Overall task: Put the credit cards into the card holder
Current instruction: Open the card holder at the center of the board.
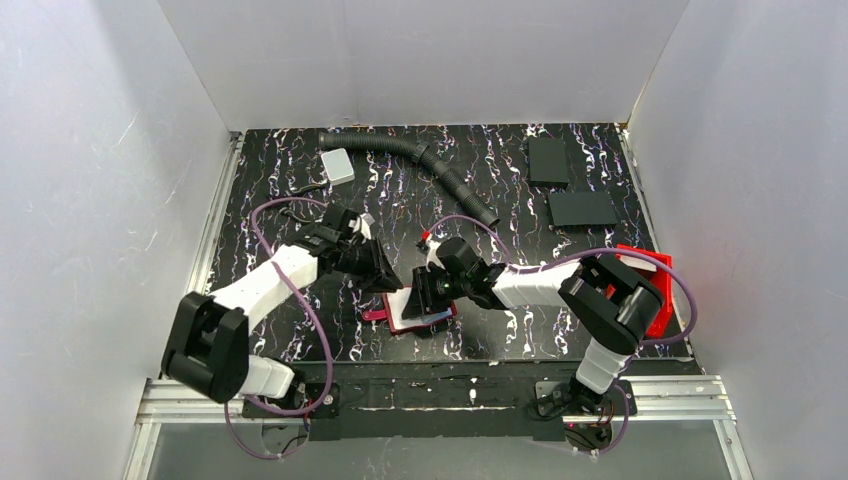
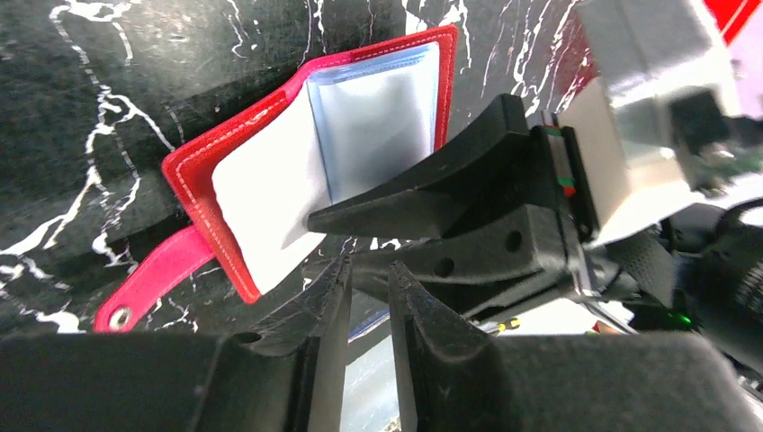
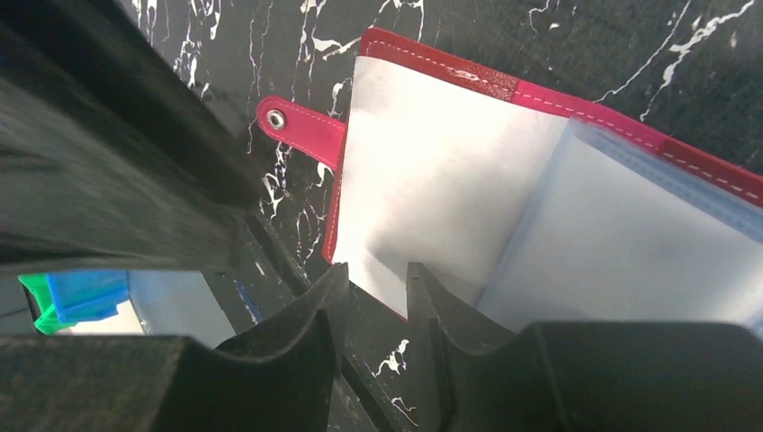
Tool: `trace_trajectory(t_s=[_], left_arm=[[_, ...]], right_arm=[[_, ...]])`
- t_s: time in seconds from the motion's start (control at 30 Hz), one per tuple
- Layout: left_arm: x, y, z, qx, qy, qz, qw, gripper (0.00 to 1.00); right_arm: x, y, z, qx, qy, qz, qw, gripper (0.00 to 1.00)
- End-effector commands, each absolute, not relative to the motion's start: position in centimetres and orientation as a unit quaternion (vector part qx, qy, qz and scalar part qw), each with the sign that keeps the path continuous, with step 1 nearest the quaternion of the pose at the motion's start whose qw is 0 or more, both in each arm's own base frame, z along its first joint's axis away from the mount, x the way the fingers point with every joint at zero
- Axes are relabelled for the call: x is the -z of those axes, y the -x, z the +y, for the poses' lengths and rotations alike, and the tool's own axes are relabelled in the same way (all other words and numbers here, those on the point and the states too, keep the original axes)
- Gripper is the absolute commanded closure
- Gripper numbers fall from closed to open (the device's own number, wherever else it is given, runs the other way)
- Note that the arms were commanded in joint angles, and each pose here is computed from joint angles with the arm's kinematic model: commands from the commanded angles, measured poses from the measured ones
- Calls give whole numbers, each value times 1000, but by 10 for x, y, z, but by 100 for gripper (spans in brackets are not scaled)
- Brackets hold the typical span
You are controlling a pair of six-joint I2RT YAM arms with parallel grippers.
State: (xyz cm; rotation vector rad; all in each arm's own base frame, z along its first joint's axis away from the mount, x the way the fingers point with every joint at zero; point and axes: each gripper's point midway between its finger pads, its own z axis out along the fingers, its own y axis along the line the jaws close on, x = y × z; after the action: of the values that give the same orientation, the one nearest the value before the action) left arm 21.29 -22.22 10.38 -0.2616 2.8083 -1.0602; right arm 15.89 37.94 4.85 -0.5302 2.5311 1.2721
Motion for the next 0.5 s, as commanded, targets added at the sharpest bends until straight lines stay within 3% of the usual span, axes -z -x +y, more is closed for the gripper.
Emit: trace_trajectory(t_s=[0.0, 0.2, 0.47], left_arm=[[-89, -215, -238, 353, 68, 931, 62, 82], [-49, -202, -223, 308, 76, 947, 39, 89], [-37, -195, -218, 296, 71, 952, 26, 91]], right_arm=[[-62, -166, 384, -450, 178, 862, 153, 62], [-72, -169, 370, -422, 181, 872, 168, 58], [-93, -181, 325, -359, 166, 895, 206, 31]])
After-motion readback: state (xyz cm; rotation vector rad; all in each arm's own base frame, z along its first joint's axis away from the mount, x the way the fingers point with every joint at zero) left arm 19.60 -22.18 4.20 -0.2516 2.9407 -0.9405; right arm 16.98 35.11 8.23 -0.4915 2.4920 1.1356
